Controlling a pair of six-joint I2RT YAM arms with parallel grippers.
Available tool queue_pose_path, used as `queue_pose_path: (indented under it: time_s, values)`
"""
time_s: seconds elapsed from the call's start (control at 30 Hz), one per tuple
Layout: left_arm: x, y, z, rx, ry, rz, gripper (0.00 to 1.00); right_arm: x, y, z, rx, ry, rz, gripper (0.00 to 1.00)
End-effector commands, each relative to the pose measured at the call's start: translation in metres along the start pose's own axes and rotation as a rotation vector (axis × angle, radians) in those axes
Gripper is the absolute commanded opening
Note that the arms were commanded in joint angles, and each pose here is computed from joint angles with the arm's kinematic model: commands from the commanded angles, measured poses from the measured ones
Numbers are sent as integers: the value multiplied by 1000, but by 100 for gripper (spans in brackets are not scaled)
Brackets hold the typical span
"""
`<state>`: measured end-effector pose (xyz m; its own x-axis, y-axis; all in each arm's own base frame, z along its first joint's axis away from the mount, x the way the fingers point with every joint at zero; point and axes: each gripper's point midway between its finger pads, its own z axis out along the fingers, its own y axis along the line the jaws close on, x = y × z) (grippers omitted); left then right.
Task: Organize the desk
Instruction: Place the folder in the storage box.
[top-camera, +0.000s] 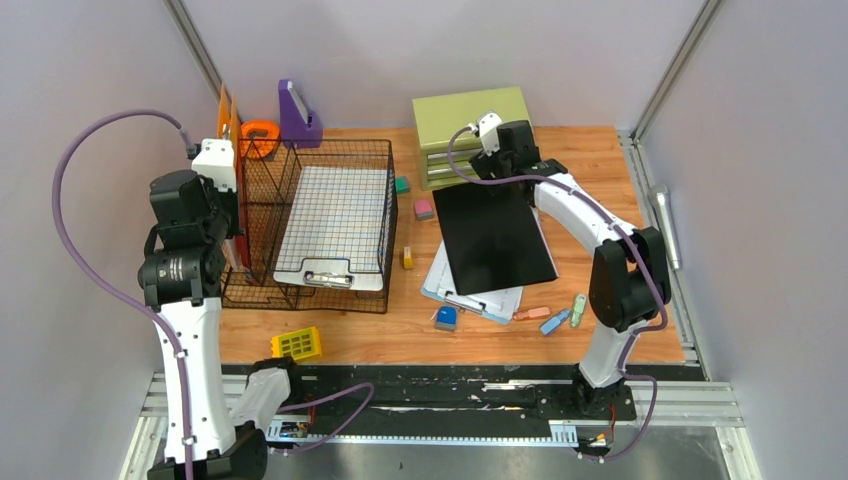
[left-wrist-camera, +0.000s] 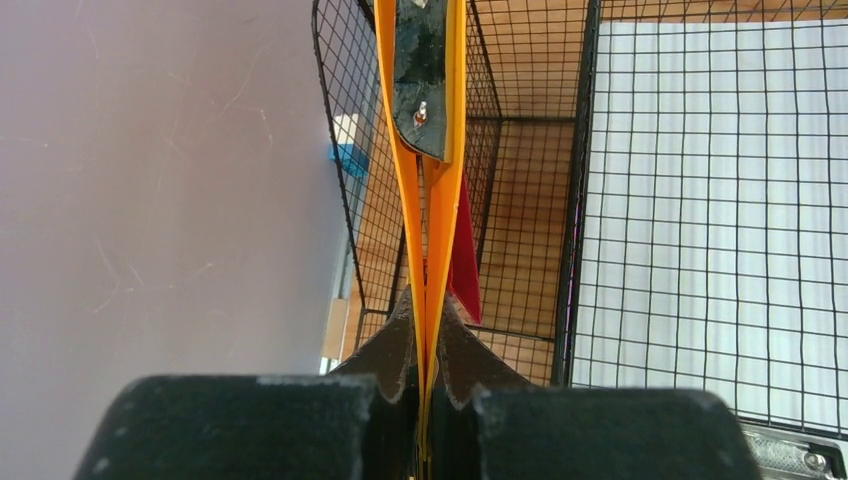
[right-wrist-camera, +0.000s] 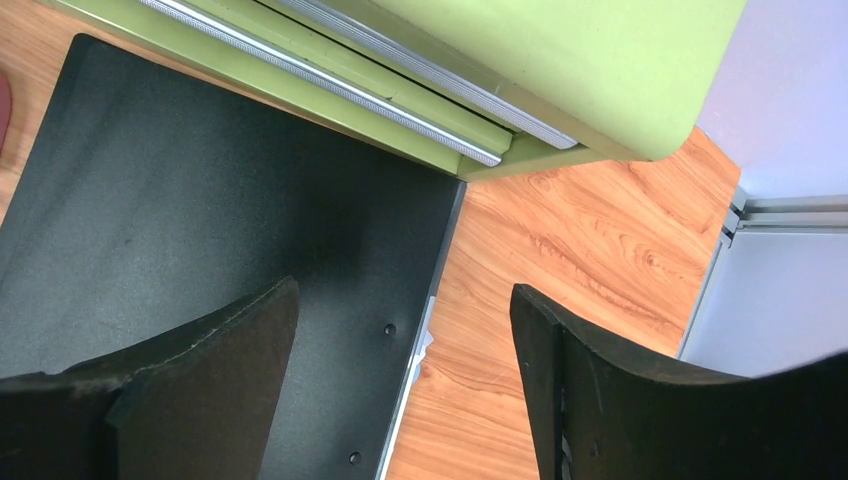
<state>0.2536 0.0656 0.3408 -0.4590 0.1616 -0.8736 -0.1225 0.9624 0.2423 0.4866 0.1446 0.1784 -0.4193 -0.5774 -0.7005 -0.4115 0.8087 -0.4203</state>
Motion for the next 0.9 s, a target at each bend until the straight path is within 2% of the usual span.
queue_pose_path:
  time_s: [0.0,0.53,0.87]
  values:
    - [-19,4,0,-10,-92,8,0,-25,-3,1,-4,-56,14,78]
    - [-2,7,39,-11,-49,-2,0,-28,-2,-11,-16,-73,34,78]
    - [-12,-4,42,50,-106,-59,0,-26,-3,-20,-16,-76,38,78]
